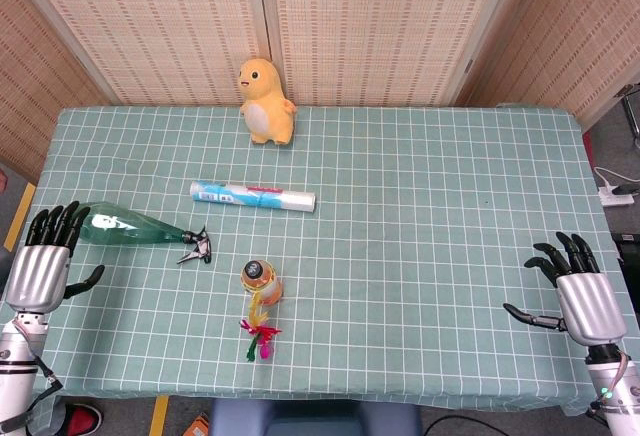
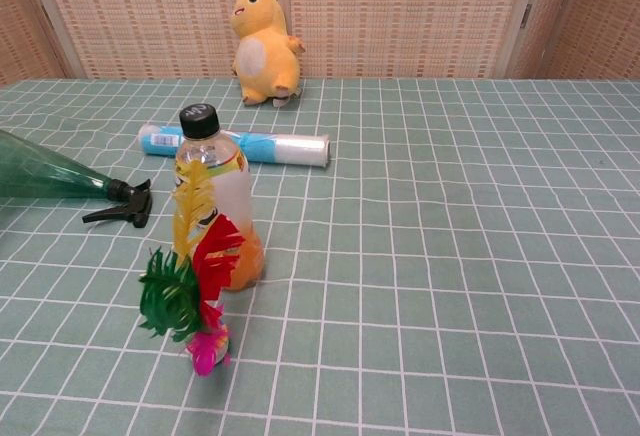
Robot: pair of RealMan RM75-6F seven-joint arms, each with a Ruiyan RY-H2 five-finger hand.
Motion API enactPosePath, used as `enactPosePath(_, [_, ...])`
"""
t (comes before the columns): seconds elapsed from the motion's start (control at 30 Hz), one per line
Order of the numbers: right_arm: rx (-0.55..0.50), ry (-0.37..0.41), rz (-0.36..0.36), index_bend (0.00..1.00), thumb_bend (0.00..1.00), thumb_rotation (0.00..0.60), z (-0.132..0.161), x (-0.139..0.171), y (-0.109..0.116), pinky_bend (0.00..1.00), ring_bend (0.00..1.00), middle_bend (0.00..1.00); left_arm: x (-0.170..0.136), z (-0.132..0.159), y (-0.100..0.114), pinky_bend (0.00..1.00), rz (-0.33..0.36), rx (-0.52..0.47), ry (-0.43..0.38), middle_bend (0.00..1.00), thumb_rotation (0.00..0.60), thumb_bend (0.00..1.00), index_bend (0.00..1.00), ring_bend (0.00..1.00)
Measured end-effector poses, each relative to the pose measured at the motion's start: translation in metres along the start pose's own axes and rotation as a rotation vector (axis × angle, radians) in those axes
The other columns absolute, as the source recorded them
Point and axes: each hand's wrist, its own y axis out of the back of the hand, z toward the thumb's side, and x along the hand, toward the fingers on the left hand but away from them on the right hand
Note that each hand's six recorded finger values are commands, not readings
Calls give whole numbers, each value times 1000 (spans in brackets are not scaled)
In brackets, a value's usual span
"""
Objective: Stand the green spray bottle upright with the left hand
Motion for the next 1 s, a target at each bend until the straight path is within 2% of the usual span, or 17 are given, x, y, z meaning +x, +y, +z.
enactPosePath(0.63, [-1, 1, -2, 380, 0, 600, 0, 0, 0, 16, 45, 206, 0, 1, -1, 0, -9, -18, -13, 0, 600, 232, 0, 0])
enactPosePath(0.87, [-5, 4, 2, 380, 0, 600, 1, -1, 0, 24, 46, 206, 7, 13, -2, 0, -24, 23, -60, 0, 600, 231, 0, 0])
enactPosePath(1.0, [-6, 4, 5, 380, 0, 600, 1, -1, 0, 30, 45, 206, 18, 31, 0, 0, -22, 64, -112, 0, 600, 232, 0, 0])
